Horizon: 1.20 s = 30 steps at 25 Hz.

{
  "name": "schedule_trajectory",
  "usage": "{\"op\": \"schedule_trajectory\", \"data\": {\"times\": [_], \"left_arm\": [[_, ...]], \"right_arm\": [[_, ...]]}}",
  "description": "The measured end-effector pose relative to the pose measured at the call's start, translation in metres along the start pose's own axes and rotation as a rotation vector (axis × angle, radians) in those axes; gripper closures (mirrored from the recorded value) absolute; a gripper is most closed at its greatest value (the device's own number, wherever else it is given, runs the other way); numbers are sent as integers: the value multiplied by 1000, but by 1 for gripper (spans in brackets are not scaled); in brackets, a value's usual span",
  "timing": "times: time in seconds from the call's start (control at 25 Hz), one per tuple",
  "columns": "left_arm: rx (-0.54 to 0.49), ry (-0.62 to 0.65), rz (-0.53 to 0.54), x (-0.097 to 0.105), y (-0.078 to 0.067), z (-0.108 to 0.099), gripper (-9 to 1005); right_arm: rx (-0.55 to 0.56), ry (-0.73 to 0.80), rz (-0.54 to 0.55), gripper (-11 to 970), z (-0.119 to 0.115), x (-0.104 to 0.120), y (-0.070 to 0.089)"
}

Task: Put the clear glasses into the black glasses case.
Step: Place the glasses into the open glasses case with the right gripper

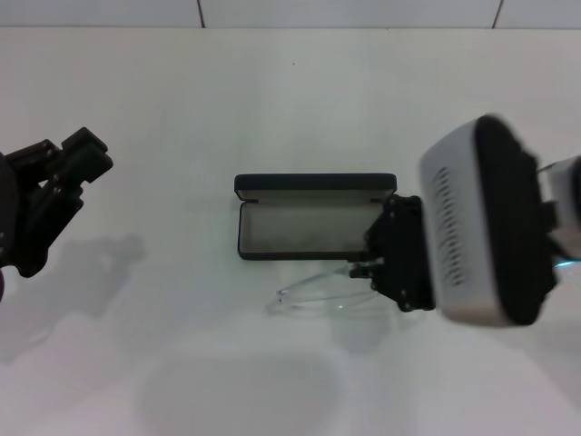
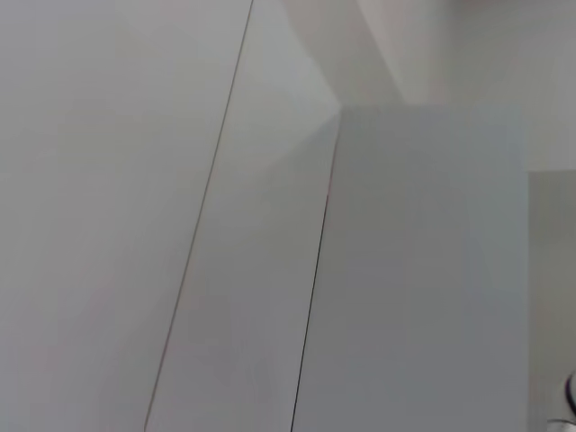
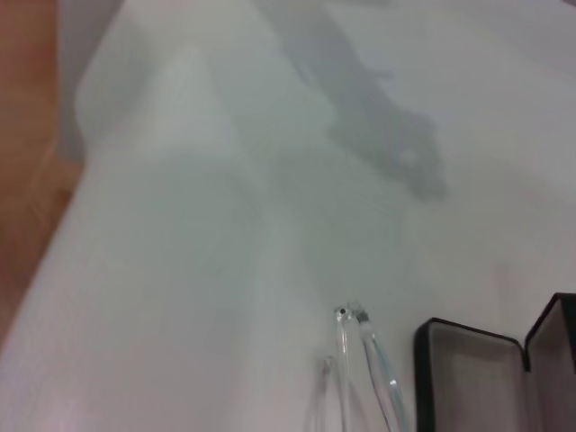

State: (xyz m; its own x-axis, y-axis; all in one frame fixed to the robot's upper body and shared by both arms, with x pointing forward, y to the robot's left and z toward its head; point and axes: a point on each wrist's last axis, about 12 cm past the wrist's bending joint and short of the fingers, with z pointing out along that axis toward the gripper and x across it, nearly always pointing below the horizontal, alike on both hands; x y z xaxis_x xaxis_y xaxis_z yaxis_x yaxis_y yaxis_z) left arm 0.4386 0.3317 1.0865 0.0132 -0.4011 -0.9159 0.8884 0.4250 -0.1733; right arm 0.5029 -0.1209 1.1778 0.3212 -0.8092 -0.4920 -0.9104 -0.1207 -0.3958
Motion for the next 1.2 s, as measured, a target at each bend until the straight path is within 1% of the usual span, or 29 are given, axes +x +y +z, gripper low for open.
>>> {"op": "schedule_trajectory", "data": {"times": [0.24,0.32,0.4,0.44,0.48,0.52,0.56,0.84,1.2], "left_arm": [[-11,3,-10,2,0,-1,872],[-21,1,-13,3,-2,-3,872],[-32,-6,-14,3,-3,-5,872],[-41,-12,-15,2,-2,-6,872],[-48,-15,-16,2,-3,-7,872],[-56,-19,-18,2,-3,-8,872],[-59,-21,-18,2,-3,-9,872],[-61,-21,-23,3,-5,-9,871],[-53,-25,-42,3,-3,-6,871]], "right_arm": [[100,52,-63,890,21,-11,7],[100,52,-63,890,21,-11,7],[172,39,-86,890,31,-14,10],[195,27,-83,890,33,-14,10],[195,27,-83,890,33,-14,10],[232,10,-75,890,36,-12,9],[247,4,-70,890,37,-11,8],[268,26,-50,889,50,2,8],[313,41,-63,889,59,10,10]]}}
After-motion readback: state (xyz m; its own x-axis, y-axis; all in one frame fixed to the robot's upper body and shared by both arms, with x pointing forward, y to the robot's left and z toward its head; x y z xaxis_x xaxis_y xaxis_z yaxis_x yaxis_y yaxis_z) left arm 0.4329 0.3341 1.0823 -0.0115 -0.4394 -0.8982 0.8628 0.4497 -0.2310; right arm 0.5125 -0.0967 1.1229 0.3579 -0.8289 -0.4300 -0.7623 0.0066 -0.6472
